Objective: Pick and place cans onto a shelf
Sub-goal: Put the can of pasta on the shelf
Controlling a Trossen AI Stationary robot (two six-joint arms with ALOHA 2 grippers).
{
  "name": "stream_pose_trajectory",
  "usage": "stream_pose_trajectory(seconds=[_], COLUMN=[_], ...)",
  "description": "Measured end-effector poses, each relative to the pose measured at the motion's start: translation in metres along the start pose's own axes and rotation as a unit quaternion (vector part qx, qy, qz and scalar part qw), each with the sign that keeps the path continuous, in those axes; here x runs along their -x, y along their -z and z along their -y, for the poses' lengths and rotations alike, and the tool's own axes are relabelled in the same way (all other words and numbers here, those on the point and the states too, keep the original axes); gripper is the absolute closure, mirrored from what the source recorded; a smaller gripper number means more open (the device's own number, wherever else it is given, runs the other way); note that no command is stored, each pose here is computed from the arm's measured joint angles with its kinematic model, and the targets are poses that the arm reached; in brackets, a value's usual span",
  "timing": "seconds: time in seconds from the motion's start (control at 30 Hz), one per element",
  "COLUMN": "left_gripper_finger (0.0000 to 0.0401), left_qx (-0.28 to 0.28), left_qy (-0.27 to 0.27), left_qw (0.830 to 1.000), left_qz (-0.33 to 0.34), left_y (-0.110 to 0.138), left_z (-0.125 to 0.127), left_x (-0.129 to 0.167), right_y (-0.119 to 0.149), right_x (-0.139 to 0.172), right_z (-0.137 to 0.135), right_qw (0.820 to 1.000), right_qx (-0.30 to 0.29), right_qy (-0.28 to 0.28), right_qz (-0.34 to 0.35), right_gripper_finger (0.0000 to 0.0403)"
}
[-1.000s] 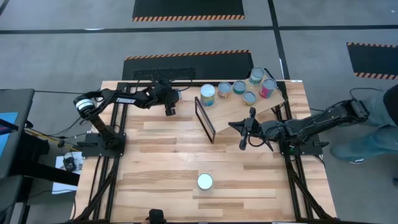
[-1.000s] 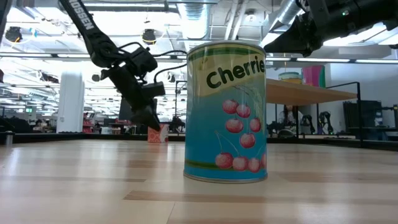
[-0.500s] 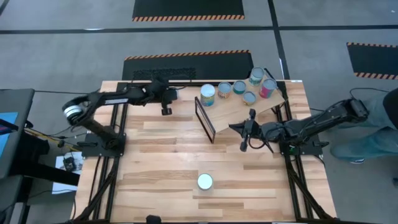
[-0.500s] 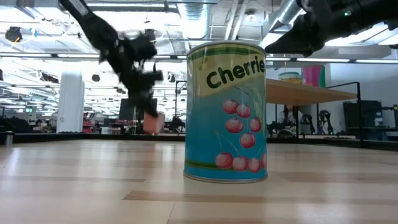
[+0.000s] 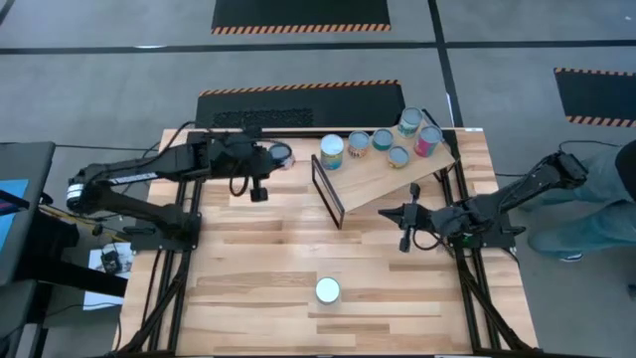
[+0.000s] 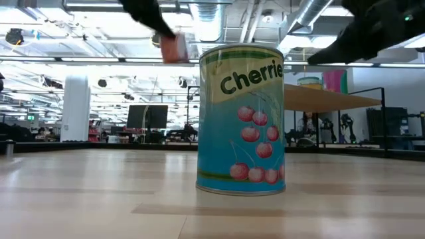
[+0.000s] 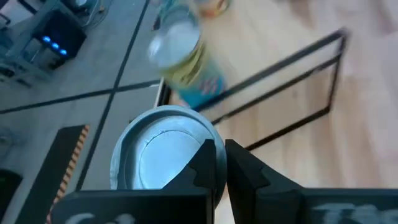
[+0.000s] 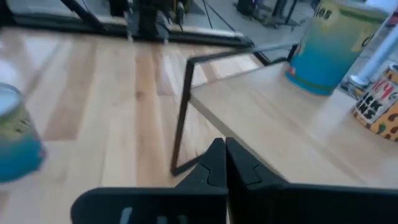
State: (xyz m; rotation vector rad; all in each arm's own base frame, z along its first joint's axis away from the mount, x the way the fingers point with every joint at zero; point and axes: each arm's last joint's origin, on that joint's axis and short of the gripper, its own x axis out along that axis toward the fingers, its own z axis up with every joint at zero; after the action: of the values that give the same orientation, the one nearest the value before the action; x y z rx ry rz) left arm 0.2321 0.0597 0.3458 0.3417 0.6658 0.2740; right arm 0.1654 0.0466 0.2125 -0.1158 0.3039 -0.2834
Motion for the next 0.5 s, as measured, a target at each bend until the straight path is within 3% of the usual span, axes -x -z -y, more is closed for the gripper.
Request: stream_pose_trajectory(seconds=[0.2, 0.5], left_gripper_finger=[0.0398, 0.0396], left_qx=[0.015, -0.004], left_qy=[0.028, 0.07], left_qw=[0.999, 0.997], left_qz=[0.03, 0.01], left_y=[-0.045, -0.109], left_z=[0.011, 0.027], left_x=[0.006, -0.034], right_y=[0.008, 0.021], right_x=[0.022, 0.041], right_z=[0.0, 0.004], right_qw=[0.998, 0.995], right_qx=[-0.017, -0.036], right_qy=[-0.044, -0.065], right_qz=[0.034, 0.07], right_gripper_finger=[0.0398, 0.0398])
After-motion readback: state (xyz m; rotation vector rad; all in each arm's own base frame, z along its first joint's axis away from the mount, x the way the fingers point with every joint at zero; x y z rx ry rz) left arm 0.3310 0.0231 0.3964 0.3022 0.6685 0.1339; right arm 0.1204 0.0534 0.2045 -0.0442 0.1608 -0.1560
